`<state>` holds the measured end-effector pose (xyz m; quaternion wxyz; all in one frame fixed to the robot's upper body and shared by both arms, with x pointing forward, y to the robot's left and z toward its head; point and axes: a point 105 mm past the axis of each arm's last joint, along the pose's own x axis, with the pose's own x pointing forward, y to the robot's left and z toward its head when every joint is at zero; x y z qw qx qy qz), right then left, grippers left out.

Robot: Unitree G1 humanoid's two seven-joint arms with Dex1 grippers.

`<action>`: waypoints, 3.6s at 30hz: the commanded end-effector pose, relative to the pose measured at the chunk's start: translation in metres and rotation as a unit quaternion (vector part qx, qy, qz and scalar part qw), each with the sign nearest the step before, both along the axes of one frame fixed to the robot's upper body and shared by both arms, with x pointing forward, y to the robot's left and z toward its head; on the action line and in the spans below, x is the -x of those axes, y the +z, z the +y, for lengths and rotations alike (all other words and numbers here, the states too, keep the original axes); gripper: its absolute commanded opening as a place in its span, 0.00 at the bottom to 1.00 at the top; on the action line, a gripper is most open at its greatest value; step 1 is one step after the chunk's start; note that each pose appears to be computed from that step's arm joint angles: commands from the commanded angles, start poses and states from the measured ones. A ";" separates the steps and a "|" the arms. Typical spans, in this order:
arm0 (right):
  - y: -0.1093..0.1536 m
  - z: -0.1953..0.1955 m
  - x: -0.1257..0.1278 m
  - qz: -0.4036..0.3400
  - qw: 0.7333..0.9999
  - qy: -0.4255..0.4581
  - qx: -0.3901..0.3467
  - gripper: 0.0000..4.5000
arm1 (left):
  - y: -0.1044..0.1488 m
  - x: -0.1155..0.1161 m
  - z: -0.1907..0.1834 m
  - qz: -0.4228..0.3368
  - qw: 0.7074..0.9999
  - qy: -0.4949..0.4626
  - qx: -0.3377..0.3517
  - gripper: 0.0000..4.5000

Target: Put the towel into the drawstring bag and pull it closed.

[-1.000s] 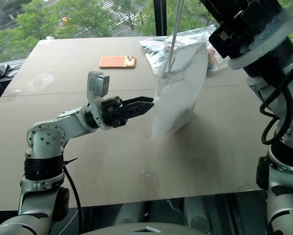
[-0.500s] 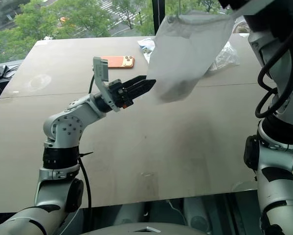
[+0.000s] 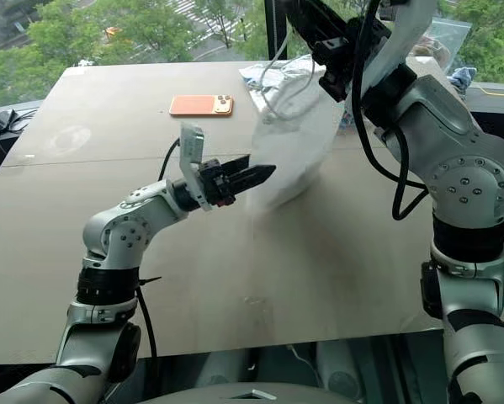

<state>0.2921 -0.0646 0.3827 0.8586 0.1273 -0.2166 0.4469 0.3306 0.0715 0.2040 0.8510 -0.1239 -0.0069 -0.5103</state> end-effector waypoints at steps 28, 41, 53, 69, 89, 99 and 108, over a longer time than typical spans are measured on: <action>0.066 -0.009 0.053 -0.106 0.984 0.127 -0.067 0.00 | 0.052 -0.064 0.045 -0.127 0.970 0.205 0.001 0.58; 0.056 -0.002 0.043 -0.100 0.987 0.127 -0.012 0.00 | 0.052 -0.072 0.032 -0.125 0.975 0.186 0.009 0.58; 0.008 0.029 0.040 -0.027 0.980 0.187 0.060 0.00 | -0.014 0.039 -0.002 0.018 0.989 -0.132 -0.061 0.58; -0.126 -0.049 0.014 0.138 0.953 -0.033 0.267 0.00 | -0.037 0.023 -0.029 0.053 0.991 -0.098 -0.076 0.58; -0.331 -0.035 0.064 0.260 0.871 0.052 0.413 0.00 | -0.026 -0.029 -0.089 -0.020 0.970 -0.163 -0.181 0.58; -0.287 -0.083 0.022 0.129 0.883 -0.093 0.442 0.00 | -0.091 0.044 -0.006 0.109 0.941 -0.204 -0.247 0.58; -0.265 -0.074 -0.002 0.088 0.889 -0.015 0.448 0.00 | -0.055 0.055 0.028 0.185 0.976 -0.088 -0.071 0.58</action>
